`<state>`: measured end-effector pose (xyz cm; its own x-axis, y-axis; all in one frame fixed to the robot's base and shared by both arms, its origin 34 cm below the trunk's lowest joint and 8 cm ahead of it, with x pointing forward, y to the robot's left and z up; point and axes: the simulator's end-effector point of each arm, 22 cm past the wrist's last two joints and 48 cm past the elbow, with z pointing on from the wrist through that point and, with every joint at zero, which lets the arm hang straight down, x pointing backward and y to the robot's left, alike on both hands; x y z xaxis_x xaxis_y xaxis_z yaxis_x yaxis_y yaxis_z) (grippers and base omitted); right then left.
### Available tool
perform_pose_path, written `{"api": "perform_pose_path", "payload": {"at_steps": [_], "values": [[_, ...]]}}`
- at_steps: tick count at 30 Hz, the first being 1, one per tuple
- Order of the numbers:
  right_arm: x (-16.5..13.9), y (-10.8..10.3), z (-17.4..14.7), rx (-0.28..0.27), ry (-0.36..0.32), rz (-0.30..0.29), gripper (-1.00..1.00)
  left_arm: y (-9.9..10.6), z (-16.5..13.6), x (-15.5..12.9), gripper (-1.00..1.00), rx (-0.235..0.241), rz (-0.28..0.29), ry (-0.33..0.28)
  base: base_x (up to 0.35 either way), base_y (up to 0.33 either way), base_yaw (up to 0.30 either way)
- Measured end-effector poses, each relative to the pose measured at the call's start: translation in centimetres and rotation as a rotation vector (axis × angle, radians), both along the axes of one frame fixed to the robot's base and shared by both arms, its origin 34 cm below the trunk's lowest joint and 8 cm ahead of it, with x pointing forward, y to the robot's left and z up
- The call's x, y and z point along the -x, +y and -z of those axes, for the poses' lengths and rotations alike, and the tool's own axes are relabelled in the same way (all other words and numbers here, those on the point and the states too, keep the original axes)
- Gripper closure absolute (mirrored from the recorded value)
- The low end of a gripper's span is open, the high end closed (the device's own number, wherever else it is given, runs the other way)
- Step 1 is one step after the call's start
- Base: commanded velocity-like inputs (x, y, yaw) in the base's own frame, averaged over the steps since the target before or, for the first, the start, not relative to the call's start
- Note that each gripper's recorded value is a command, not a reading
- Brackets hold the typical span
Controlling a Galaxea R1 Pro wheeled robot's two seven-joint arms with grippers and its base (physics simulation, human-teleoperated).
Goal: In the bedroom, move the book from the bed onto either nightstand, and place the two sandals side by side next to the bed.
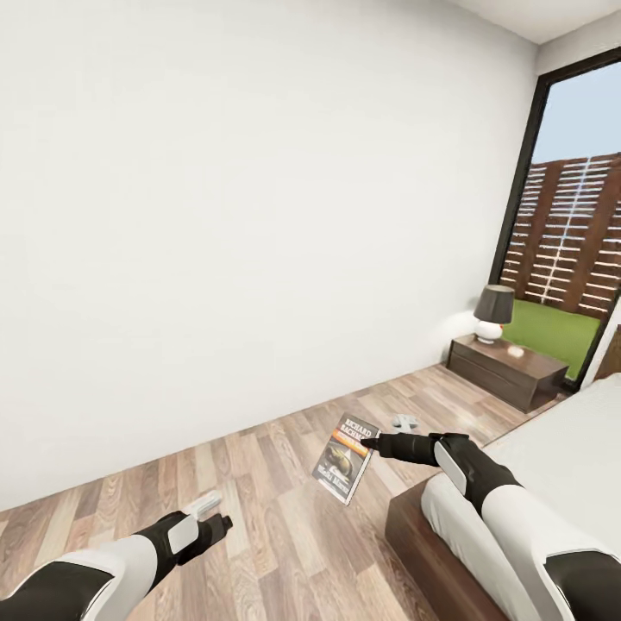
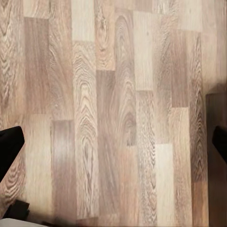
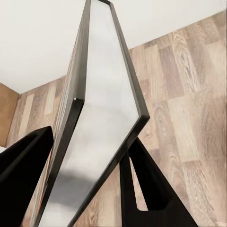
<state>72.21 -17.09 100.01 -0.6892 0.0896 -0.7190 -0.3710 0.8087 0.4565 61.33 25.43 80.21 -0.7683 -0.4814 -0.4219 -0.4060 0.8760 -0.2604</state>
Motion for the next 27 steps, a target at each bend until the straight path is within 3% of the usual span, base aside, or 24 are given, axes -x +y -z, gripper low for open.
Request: {"api": "perform_pose_path", "payload": {"at_steps": [9,27], "values": [[0.0,0.0,0.1,-0.001,0.001,0.000,1.00,0.1,0.8,0.9,-1.00,-0.001,-0.001,0.014,0.311,0.184,-0.255],[0.0,0.1,0.1,-0.002,0.001,-0.001,1.00,0.3,1.0,1.2,-1.00,-0.003,-0.002,0.019,0.279,0.242,-0.027]]}}
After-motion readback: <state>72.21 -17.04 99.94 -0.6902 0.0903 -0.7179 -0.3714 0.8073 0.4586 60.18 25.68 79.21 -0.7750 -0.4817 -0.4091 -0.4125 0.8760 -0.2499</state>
